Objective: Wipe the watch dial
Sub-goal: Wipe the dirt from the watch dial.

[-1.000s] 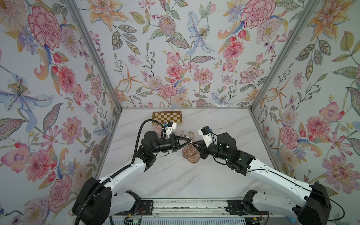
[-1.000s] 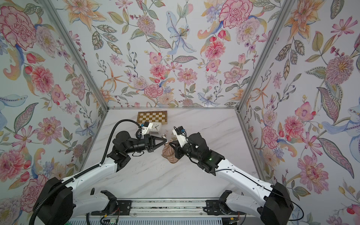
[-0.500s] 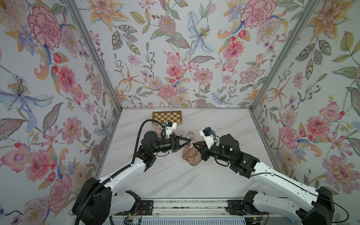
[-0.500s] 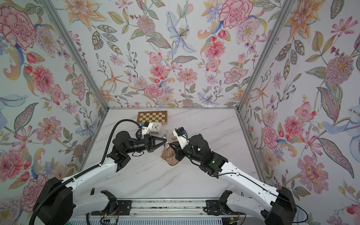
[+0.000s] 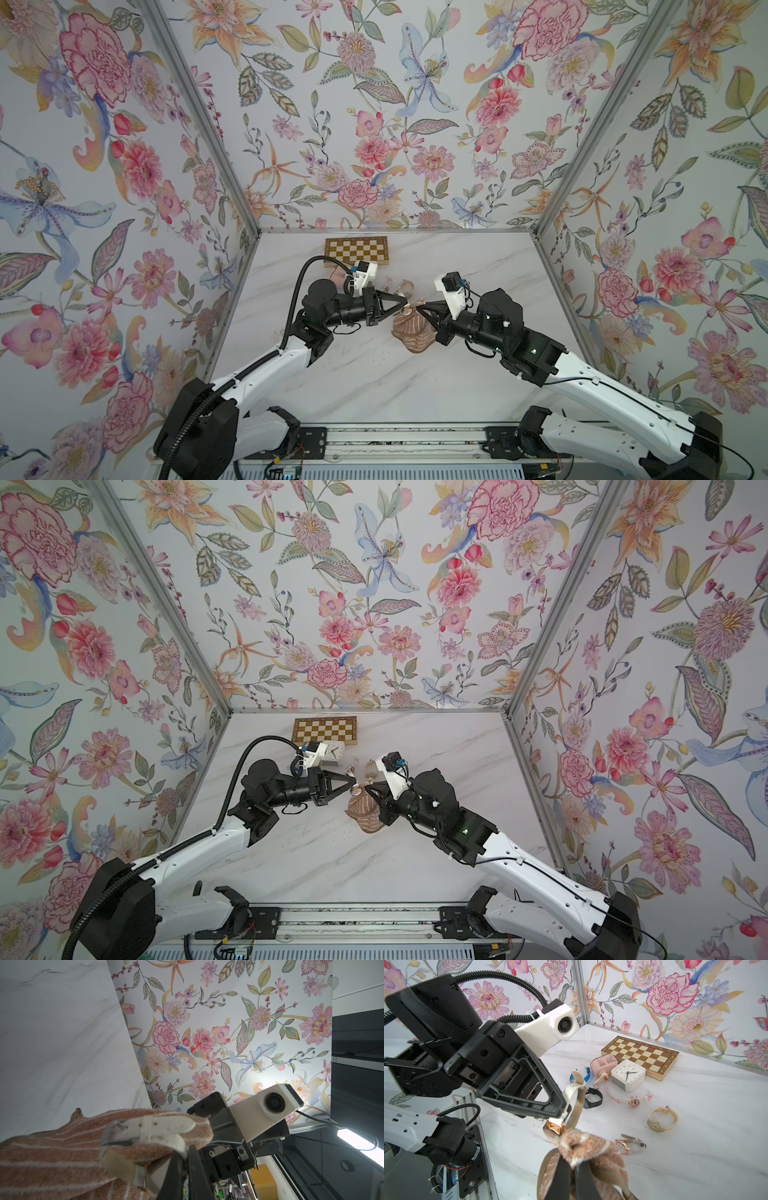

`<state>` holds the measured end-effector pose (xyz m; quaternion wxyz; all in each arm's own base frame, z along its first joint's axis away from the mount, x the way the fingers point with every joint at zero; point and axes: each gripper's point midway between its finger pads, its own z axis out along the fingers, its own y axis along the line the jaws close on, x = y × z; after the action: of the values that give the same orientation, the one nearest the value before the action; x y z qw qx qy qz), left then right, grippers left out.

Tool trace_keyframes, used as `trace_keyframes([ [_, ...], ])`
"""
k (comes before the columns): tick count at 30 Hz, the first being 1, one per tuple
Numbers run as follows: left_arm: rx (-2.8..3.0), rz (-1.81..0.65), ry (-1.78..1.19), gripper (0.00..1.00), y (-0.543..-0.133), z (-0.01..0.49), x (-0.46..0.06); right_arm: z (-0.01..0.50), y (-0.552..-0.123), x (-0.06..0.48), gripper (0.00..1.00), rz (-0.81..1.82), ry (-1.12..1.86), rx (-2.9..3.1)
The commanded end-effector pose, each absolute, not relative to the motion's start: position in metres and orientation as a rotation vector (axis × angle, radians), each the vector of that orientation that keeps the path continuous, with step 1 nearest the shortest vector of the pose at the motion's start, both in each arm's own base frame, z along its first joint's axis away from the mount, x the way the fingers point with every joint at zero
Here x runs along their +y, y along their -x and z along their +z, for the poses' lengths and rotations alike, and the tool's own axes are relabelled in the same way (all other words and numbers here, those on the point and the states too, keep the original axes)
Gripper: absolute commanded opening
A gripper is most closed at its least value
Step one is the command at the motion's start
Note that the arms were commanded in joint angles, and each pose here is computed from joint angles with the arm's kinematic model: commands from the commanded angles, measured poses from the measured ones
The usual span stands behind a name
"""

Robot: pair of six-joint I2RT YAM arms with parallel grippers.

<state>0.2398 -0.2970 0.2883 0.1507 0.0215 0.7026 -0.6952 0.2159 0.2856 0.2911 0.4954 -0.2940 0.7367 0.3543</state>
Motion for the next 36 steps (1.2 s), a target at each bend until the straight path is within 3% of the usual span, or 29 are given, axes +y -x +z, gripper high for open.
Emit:
trace_keyframes([
  [1, 1.981, -1.997, -0.126, 0.0, -0.235, 0.302, -0.298, 0.29, -0.21, 0.282, 0.0, 0.868, 0.709, 1.79],
  [15, 1.987, -2.006, -0.132, 0.0, -0.239, 0.301, -0.302, 0.307, -0.204, 0.298, 0.0, 0.934, 0.749, 1.721],
  [36, 1.945, -2.026, -0.138, 0.0, -0.239, 0.313, -0.302, 0.244, -0.223, 0.291, 0.0, 0.883, 0.708, 1.845],
])
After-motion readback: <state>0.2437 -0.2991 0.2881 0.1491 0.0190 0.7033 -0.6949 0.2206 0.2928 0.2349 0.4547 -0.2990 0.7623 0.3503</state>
